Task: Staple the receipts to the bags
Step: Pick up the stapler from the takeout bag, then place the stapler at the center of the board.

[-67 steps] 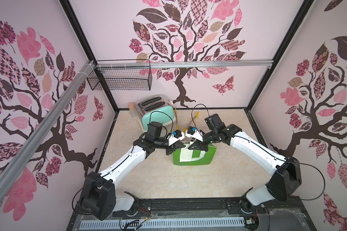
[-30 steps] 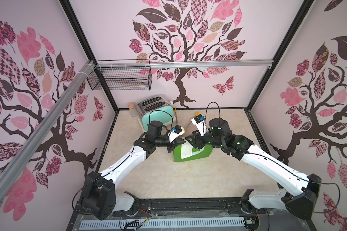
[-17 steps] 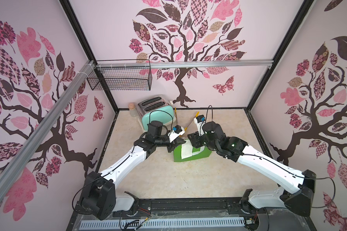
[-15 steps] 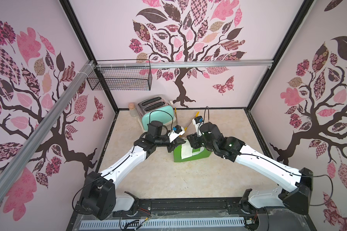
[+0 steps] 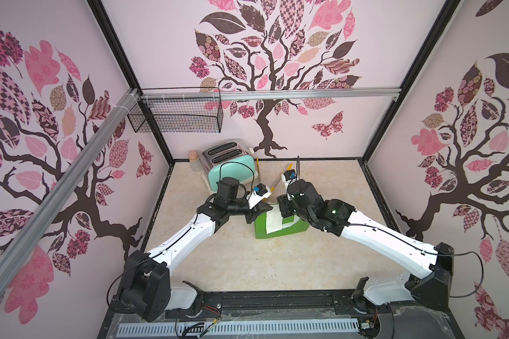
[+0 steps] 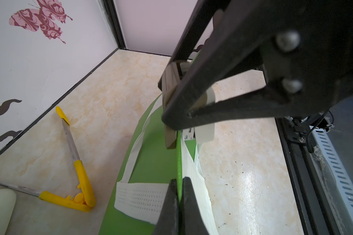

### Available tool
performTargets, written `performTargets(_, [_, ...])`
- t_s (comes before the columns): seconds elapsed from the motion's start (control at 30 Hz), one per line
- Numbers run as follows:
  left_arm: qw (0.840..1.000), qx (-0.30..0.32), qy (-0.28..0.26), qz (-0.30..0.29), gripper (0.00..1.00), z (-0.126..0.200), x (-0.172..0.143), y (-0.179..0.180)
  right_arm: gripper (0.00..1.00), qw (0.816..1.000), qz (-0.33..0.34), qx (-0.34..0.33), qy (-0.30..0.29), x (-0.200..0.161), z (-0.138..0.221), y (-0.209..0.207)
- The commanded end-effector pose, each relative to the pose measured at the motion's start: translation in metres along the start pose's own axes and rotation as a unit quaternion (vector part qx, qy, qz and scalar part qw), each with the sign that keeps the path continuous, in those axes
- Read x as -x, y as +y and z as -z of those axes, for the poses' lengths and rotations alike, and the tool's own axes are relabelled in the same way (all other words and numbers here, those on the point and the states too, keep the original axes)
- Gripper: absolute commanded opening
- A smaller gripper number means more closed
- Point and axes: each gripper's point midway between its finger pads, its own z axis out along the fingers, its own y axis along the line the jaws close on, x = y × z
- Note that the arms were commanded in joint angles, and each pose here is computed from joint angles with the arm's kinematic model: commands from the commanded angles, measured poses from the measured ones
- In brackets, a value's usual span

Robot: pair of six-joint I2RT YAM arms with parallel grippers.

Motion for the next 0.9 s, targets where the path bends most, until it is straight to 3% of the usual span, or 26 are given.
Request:
performTargets(0.0, [1.000,-0.002,0.013,0.005,0.00,-0.004,-0.009,0.000,0.18,0.998,-0.008,-0.014,-0.064,0.044,0.027,-0.004])
performTargets(0.13, [1.000,0.003,0.019,0.004,0.00,-0.004,-0.012,0.001,0.17,0.994,-0.013,-0.038,-0.098,0.064,0.042,-0.027])
performTargets(0.27, [0.999,0.030,0.028,0.003,0.00,-0.001,-0.015,0.012,0.17,0.992,-0.061,-0.083,-0.068,0.055,0.041,-0.083])
performTargets(0.4, [0.996,0.079,0.040,0.006,0.00,0.005,-0.020,0.034,0.18,0.987,-0.091,-0.134,-0.008,0.014,0.036,-0.141])
performTargets(0.5, [0.996,0.078,0.031,0.018,0.00,0.009,-0.019,0.041,0.17,0.979,-0.135,-0.136,0.063,-0.035,0.026,-0.173])
performTargets(0.7, [0.996,0.082,0.028,0.026,0.26,0.008,-0.022,0.044,0.21,0.954,-0.139,-0.137,0.227,-0.150,-0.002,-0.182])
performTargets(0.83, [0.994,0.105,0.008,0.028,0.43,0.016,-0.009,0.047,0.23,0.940,-0.141,-0.130,0.283,-0.196,-0.016,-0.181])
performTargets(0.87, [0.994,0.110,0.002,0.029,0.56,0.020,-0.005,0.047,0.23,0.937,-0.138,-0.133,0.293,-0.203,-0.018,-0.182])
